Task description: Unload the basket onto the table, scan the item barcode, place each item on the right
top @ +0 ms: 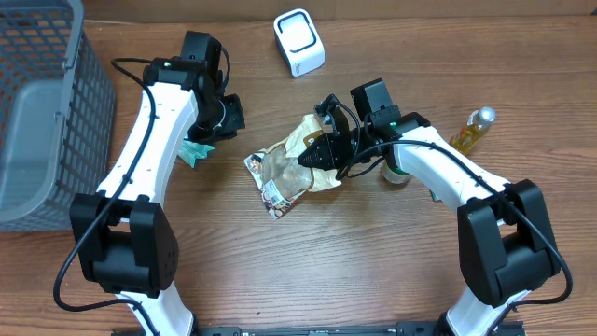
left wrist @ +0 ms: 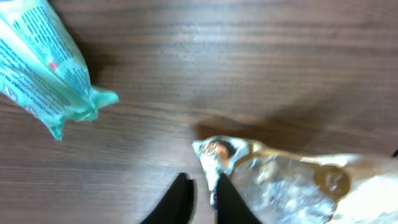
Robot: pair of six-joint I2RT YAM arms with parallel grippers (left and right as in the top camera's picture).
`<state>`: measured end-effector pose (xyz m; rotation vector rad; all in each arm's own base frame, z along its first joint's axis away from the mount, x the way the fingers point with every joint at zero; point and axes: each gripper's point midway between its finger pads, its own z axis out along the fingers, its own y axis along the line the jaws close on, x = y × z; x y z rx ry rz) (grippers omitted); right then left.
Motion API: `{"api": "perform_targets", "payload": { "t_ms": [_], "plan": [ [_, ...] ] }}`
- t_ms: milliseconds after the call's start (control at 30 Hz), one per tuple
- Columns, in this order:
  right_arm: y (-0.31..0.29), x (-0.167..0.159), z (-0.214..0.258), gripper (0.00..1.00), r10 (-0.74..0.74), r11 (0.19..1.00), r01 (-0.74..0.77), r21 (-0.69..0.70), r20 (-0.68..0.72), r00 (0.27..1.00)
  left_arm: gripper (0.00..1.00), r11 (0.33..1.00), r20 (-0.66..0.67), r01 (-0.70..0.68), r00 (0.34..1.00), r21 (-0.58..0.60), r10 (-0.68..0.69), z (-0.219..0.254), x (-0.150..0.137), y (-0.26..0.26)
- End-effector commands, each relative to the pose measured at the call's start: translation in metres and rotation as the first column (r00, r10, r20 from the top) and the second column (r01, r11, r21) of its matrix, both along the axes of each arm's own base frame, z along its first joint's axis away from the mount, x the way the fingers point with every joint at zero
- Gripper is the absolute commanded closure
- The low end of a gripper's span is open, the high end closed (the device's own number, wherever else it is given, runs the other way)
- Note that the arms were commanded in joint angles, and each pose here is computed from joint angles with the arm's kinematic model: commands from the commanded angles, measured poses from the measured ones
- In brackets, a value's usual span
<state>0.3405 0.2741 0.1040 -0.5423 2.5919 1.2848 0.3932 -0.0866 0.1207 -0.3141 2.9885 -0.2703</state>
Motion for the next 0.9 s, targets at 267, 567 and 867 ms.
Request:
{"api": "perform_targets", "payload": {
  "t_ms": [267, 567, 867],
  "plan": [
    [-0.015, 0.019, -0.013, 0.96, -0.068, 0.983, 0.084, -0.165, 0.098, 0.993, 0.96, 0.999, -0.174, 0.036, 0.984, -0.018, -0.039, -0.032, -0.047, -0.007],
    [-0.014, 0.016, -0.028, 0.37, -0.127, 0.965, 0.134, -0.224, 0.047, 0.991, 0.96, 0.981, -0.181, 0.114, 0.973, -0.156, -0.142, -0.081, -0.070, -0.044],
    [-0.015, 0.015, -0.045, 0.31, -0.154, 0.958, 0.147, -0.246, -0.009, 0.988, 0.95, 0.970, -0.131, 0.122, 0.980, -0.212, -0.152, -0.085, -0.063, -0.056]
  ]
}}
